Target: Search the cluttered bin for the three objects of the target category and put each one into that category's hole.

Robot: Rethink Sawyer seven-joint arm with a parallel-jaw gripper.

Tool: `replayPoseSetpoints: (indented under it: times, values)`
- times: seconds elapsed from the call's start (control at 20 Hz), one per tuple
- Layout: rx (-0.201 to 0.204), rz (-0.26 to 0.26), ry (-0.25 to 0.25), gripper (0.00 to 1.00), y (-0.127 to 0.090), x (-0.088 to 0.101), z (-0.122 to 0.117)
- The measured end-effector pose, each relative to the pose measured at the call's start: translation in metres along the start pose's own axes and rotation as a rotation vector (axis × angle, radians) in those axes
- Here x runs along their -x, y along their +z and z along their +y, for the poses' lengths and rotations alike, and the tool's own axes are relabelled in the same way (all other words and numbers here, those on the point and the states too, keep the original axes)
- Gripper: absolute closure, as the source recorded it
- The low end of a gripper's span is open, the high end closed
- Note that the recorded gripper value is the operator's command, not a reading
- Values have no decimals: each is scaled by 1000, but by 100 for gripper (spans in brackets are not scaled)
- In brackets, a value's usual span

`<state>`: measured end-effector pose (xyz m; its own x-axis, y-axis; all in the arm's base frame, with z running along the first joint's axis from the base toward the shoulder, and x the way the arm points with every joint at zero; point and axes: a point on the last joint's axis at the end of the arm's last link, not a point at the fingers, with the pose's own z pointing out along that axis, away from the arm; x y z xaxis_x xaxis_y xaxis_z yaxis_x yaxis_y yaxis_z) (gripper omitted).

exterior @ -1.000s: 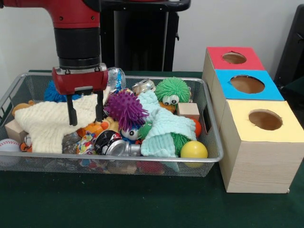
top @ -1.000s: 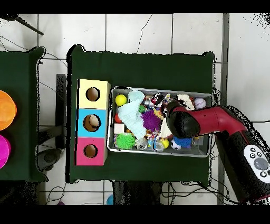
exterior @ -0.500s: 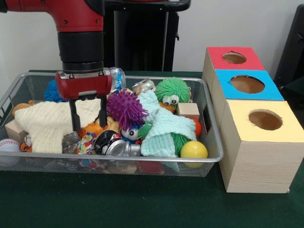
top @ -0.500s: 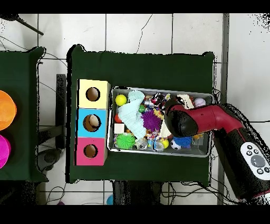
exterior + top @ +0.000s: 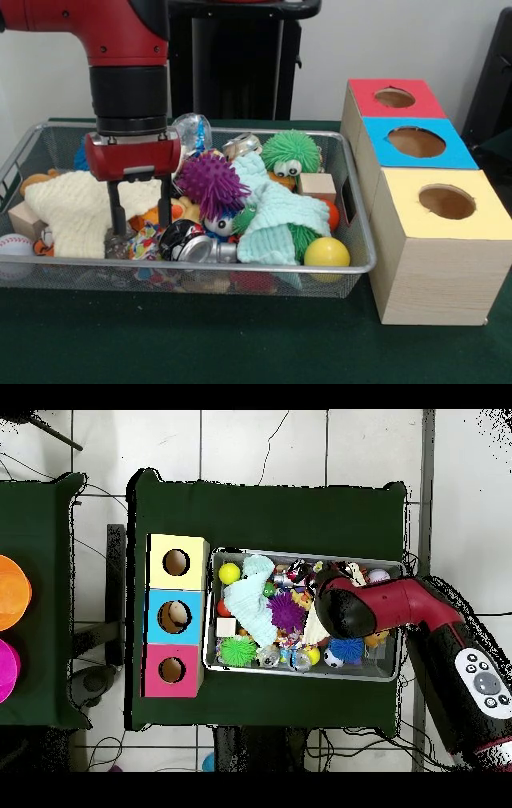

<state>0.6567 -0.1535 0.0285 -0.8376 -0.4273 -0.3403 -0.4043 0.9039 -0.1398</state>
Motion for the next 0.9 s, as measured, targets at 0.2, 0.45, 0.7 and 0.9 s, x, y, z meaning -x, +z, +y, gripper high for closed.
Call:
replayPoseSetpoints:
  times: [0.2, 0.45, 0.7, 0.9]
  values:
    - [3, -1, 3, 0, 4, -1, 0]
    - [-5, -10, -23, 0, 7, -1, 3]
    - [-18, -33, -75, 0, 11, 5, 12]
    - [-24, -57, -112, 0, 14, 11, 20]
